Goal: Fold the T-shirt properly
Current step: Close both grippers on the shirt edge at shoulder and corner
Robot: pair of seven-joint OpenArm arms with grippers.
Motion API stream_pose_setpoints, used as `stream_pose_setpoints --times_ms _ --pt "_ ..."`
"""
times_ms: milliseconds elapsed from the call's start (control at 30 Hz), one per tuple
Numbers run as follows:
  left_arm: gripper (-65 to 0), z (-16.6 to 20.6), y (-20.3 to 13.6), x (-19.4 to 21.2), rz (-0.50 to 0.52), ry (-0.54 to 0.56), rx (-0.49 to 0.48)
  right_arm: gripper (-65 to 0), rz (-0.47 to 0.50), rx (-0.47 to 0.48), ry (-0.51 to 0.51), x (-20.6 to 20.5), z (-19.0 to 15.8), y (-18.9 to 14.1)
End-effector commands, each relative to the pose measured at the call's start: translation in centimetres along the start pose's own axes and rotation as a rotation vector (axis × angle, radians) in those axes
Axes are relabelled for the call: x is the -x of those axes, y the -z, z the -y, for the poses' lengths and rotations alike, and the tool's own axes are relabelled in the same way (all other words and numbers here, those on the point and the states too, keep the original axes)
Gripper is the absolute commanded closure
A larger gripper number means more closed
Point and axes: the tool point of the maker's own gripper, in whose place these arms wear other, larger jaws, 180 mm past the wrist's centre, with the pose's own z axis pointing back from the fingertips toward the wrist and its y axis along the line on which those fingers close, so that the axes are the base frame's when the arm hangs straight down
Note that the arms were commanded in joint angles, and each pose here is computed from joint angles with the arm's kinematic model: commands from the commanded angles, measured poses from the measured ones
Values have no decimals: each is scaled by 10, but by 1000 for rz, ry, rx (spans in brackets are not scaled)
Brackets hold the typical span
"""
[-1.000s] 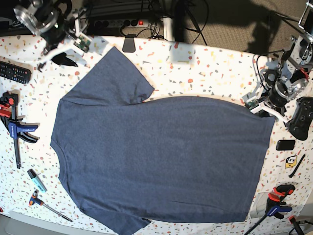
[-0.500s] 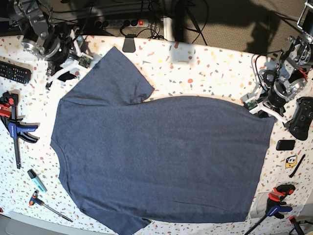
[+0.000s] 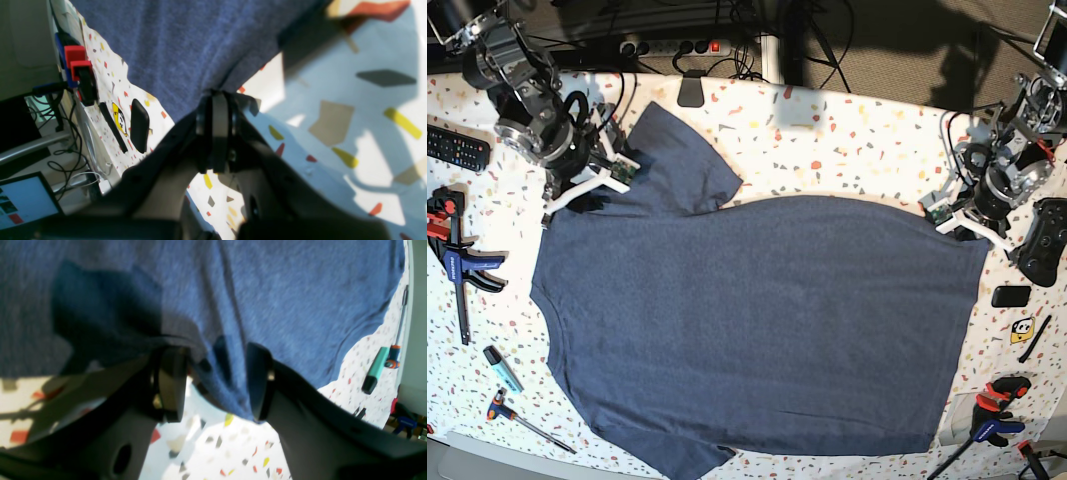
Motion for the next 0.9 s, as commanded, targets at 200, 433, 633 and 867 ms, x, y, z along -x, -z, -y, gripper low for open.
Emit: stream_pose_setpoints --times_ms 200,433,633,867 --pt "0 0 -2 8 -29 8 17 -258 -12 -18 -2 4 -1 6" --pt "0 4 -2 -5 43 -79 40 0 10 -56 84 -1 -8 6" --pt "0 9 -4 -20 119 -232 79 0 6 14 155 1 9 2" --pt "0 10 -25 -17 115 -318 2 0 56 58 312 12 39 -40"
